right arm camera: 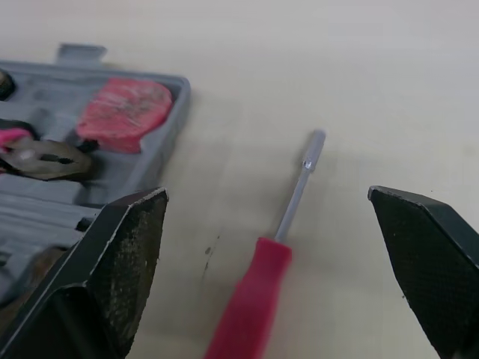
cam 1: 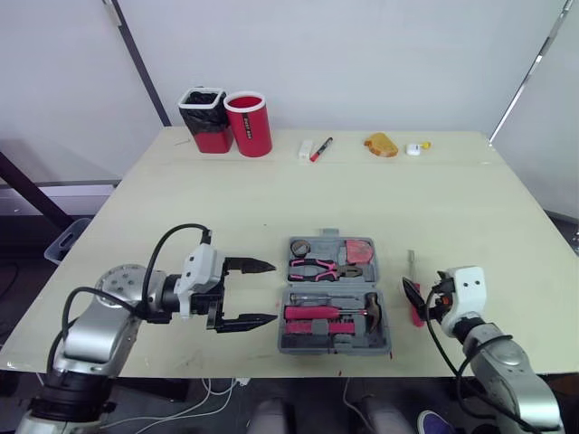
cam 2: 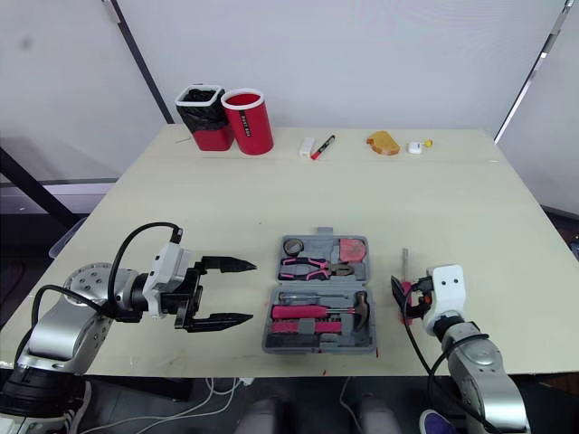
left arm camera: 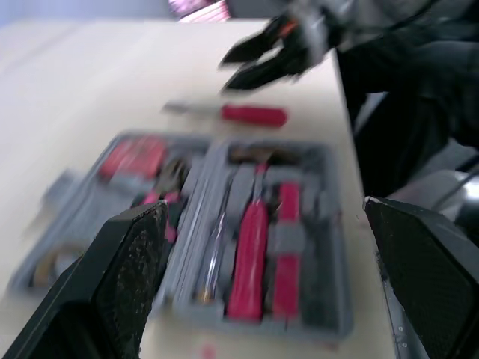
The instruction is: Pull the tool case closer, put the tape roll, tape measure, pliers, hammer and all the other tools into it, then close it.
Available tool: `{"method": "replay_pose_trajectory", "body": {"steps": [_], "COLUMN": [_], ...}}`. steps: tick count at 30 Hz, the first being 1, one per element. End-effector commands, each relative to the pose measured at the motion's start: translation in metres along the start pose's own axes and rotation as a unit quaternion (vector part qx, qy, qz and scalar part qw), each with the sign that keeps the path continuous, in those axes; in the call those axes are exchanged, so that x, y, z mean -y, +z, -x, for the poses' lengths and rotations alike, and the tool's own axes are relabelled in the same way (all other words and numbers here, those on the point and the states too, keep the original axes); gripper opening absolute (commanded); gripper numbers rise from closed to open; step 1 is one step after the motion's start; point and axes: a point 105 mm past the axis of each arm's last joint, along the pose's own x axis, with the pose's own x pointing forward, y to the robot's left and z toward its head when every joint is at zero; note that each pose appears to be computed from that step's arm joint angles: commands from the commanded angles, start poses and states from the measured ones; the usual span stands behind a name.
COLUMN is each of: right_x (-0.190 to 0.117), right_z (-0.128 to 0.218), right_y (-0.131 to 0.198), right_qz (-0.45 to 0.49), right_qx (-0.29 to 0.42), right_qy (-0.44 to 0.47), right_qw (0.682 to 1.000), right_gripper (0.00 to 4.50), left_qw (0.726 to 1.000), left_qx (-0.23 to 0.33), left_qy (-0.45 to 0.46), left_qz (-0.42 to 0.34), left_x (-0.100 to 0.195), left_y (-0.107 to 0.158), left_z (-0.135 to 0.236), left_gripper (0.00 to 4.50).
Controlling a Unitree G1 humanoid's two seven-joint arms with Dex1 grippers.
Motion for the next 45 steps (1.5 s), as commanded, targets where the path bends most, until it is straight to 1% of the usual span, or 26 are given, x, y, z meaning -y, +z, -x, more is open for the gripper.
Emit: {"method": "replay_pose_trajectory", "body": {"steps": [1,4,7,10,12,14,15,16,17,18,19,22,27,34,35,36,37,39,40,41,42,45], "right_x": [0.001,0.0,-0.009,-0.011,-0.009,-0.006,-0.005,-0.004,-0.002,-0.001,-0.001,-0.004,-0.017,-0.023,-0.022,-0.021,-0.019,-0.015,-0.013,-0.011,-0.01,-0.003], "right_z": [-0.005,-0.011,-0.015,-0.017,-0.018,-0.018,-0.018,-0.017,-0.016,-0.014,-0.012,-0.002,0.019,0.025,0.026,0.027,0.027,0.028,0.03,0.032,0.033,0.041], "right_y": [-0.005,-0.014,-0.018,-0.019,-0.019,-0.019,-0.019,-0.019,-0.02,-0.02,-0.02,-0.019,-0.026,-0.038,-0.038,-0.036,-0.034,-0.027,-0.021,-0.015,-0.011,0.001], "right_qz": [-0.006,-0.02,-0.027,-0.019,-0.019,-0.016,-0.016,-0.016,-0.015,-0.014,-0.013,-0.013,-0.012,-0.039,-0.043,-0.042,-0.039,-0.035,-0.031,-0.027,-0.023,-0.004], "right_qx": [-0.021,-0.044,-0.057,-0.062,-0.063,-0.065,-0.065,-0.066,-0.067,-0.068,-0.069,-0.07,-0.087,-0.103,-0.103,-0.102,-0.099,-0.086,-0.078,-0.069,-0.064,-0.052], "right_qy": [-0.022,-0.039,-0.028,-0.026,-0.031,-0.037,-0.04,-0.041,-0.044,-0.046,-0.048,-0.045,-0.027,-0.035,-0.034,-0.033,-0.032,-0.031,-0.026,-0.021,-0.017,0.003], "right_qw": [1.0,0.998,0.998,0.998,0.997,0.997,0.997,0.997,0.997,0.996,0.996,0.996,0.996,0.993,0.993,0.993,0.994,0.995,0.996,0.997,0.998,0.999], "right_gripper": [4.5,4.5,4.5,3.68,2.79,1.8,1.47,0.96,0.72,0.61,0.61,0.61,0.61,0.61,1.73,1.98,2.69,3.22,3.81,4.2,4.43,4.43], "left_qw": [0.999,0.998,0.997,0.997,0.997,0.997,0.996,0.996,0.996,0.996,0.996,0.996,0.996,0.995,0.995,0.996,0.996,0.996,0.996,0.996,0.996,0.996], "left_qx": [0.009,0.019,0.032,0.04,0.04,0.041,0.041,0.041,0.042,0.042,0.042,0.043,0.043,0.04,0.039,0.038,0.037,0.037,0.037,0.038,0.038,0.041], "left_qy": [-0.034,-0.05,-0.062,-0.068,-0.07,-0.071,-0.072,-0.073,-0.073,-0.074,-0.075,-0.078,-0.079,-0.086,-0.085,-0.085,-0.085,-0.085,-0.085,-0.084,-0.083,-0.079], "left_qz": [-0.018,-0.023,-0.019,-0.016,-0.014,-0.012,-0.012,-0.012,-0.012,-0.011,-0.011,-0.013,-0.016,-0.014,-0.013,-0.013,-0.013,-0.013,-0.013,-0.013,-0.013,-0.012], "left_x": [0.002,0.003,0.004,0.005,0.005,0.006,0.006,0.007,0.007,0.007,0.008,0.008,0.008,0.008,0.008,0.008,0.008,0.008,0.008,0.008,0.008,0.008], "left_y": [0.014,0.021,0.029,0.035,0.036,0.036,0.036,0.036,0.036,0.036,0.036,0.038,0.04,0.038,0.037,0.036,0.035,0.034,0.034,0.034,0.034,0.034], "left_z": [-0.004,-0.006,-0.007,-0.007,-0.007,-0.007,-0.008,-0.008,-0.008,-0.008,-0.008,-0.009,-0.009,-0.011,-0.01,-0.01,-0.009,-0.009,-0.009,-0.009,-0.009,-0.009], "left_gripper": [4.43,4.43,4.43,4.5,4.5,4.5,4.5,4.5,4.5,4.5,4.5,4.5,4.5,4.5,4.5,4.5,4.5,4.5,4.5,4.5,4.5,4.5]}}
